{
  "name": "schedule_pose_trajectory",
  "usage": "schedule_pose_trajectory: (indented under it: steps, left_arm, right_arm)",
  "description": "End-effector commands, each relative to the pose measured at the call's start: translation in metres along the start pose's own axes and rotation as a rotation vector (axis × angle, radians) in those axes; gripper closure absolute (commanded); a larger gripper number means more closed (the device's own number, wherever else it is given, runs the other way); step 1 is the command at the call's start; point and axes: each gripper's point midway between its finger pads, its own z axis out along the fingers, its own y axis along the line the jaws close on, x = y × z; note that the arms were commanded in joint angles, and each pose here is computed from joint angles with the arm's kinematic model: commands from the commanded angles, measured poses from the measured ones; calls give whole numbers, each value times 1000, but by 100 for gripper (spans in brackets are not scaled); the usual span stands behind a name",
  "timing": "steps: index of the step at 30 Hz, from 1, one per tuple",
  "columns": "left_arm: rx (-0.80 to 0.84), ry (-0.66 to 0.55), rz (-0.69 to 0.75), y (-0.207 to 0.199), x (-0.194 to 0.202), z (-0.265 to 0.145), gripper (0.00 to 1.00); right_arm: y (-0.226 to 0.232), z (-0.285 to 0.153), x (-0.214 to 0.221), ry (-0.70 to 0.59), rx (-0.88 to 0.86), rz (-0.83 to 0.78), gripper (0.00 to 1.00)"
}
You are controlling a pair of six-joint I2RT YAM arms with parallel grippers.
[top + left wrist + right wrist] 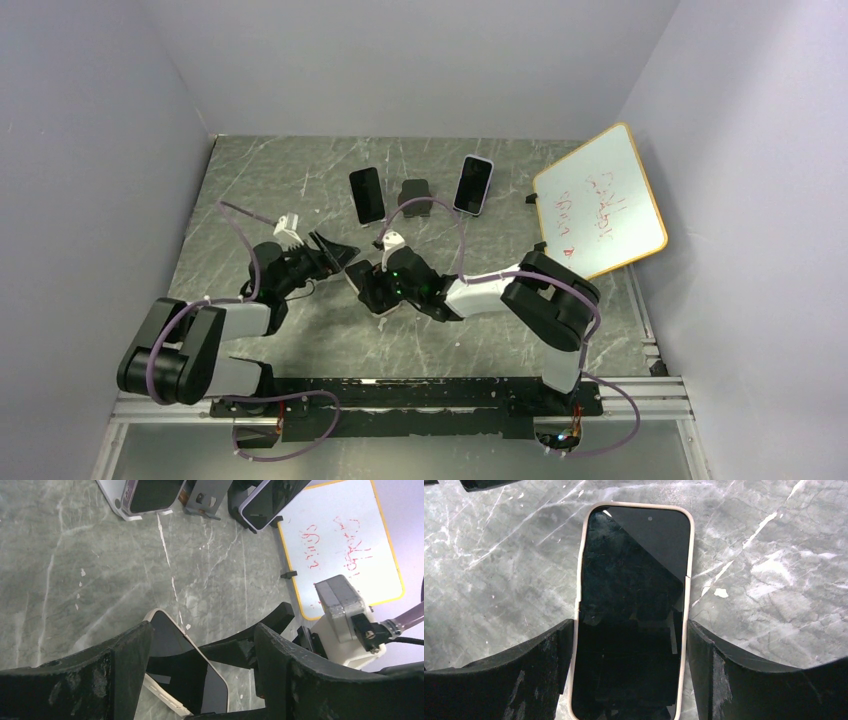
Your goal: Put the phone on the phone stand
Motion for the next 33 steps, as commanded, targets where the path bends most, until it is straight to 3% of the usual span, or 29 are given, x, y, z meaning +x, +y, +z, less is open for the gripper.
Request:
schedule_pose_trajectory:
  steps: [1,12,20,28,33]
  left_arm:
    - [47,1,31,-9,2,1,22]
    - [-188,68,31,33,17,-8,24]
    - [-150,135,-67,38,41,-2,25]
    - [-51,88,-142,27,42,1,27]
    - [-9,84,-183,21,45,1,41]
  right_arm:
    - [-13,-10,62,193,16,49,50]
    - [-21,-11,60,181,6,92,50]
    - [-20,-11,58,171,-1,92,50]
    - [-15,-12,56,165,-31,78,50]
    - [-15,-12,56,165,-32,77,50]
